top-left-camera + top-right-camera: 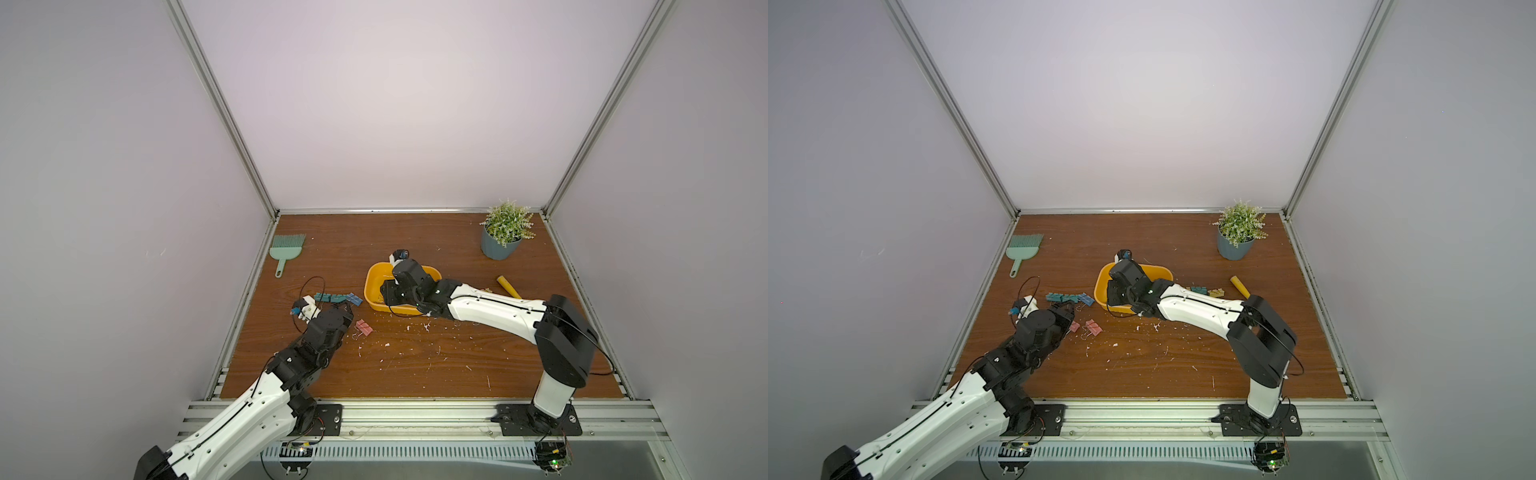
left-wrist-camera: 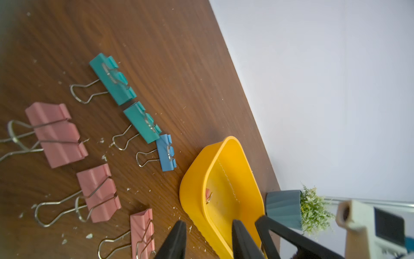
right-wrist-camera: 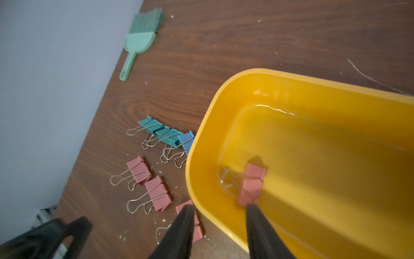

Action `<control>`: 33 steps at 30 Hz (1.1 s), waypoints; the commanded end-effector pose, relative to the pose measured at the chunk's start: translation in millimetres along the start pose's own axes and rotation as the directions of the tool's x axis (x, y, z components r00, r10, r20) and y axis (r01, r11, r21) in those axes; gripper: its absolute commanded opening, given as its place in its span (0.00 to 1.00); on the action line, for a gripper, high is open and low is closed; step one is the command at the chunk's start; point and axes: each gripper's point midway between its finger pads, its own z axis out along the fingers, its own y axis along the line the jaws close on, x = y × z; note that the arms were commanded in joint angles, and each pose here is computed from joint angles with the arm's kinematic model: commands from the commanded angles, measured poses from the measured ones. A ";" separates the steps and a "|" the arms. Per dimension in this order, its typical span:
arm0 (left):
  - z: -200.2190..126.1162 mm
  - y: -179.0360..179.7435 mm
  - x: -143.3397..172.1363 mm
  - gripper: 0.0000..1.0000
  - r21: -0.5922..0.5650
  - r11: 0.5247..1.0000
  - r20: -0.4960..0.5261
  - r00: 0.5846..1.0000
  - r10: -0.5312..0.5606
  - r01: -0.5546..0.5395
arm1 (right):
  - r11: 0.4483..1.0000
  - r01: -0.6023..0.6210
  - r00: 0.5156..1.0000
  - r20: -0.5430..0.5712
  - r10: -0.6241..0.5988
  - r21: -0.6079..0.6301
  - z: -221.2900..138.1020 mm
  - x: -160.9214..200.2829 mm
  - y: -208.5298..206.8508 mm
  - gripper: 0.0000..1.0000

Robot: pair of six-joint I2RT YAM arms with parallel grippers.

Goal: Take out the binder clips from the storage box
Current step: Pick up the binder clip from the storage box.

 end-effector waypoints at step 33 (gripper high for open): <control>1.5 1.5 -27.2 0.39 -0.067 0.972 0.060 0.972 0.228 -0.224 | 0.896 0.310 0.927 -0.310 -0.211 0.316 39.9 8.1 -39.8 0.13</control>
